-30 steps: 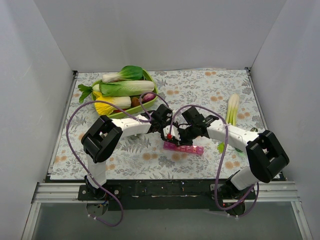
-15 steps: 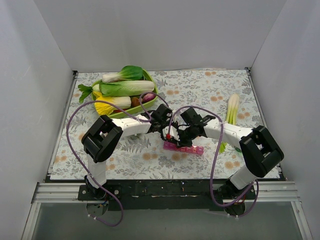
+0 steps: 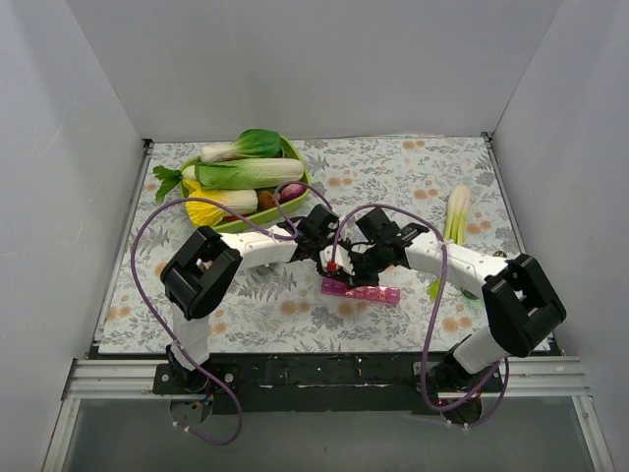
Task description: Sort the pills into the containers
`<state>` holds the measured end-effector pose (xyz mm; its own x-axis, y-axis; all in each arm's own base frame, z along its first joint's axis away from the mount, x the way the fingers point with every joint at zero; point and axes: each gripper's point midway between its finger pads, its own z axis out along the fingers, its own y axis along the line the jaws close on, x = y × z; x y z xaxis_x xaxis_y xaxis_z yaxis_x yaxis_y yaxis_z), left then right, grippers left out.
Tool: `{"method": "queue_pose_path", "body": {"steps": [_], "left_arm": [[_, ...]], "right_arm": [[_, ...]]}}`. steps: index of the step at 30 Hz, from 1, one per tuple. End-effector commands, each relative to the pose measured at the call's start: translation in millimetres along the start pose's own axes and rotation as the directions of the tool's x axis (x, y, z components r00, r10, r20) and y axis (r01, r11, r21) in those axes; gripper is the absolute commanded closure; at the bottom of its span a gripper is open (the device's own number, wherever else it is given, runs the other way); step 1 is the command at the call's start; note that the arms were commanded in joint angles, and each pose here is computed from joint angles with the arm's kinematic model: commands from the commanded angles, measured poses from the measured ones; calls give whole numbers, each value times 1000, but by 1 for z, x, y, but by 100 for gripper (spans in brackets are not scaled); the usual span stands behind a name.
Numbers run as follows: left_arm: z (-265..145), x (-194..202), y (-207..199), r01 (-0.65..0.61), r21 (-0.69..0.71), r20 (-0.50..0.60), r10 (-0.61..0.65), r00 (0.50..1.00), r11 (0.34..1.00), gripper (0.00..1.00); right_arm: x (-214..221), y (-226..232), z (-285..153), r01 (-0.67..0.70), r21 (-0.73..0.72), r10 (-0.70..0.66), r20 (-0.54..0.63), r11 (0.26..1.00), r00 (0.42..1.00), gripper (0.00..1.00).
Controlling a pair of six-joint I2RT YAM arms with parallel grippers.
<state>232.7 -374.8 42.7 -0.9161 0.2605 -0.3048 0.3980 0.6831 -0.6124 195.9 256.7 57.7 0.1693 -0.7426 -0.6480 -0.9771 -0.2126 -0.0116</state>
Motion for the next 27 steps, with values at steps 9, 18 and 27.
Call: {"method": "queue_pose_path", "body": {"steps": [9, 18, 27], "left_arm": [[17, 48, 56, 34, -195, -128, -60, 990, 980, 93], [18, 51, 58, 33, -198, -136, -61, 989, 980, 93], [16, 45, 54, 35, -190, -118, -58, 991, 981, 93]], "right_arm": [[-24, -2, -9, 40, 9, -41, 62, 999, 997, 99], [33, 12, 27, -65, -63, 59, -92, 996, 994, 99], [-10, 2, 3, 10, -33, -10, 14, 999, 1000, 99]]}}
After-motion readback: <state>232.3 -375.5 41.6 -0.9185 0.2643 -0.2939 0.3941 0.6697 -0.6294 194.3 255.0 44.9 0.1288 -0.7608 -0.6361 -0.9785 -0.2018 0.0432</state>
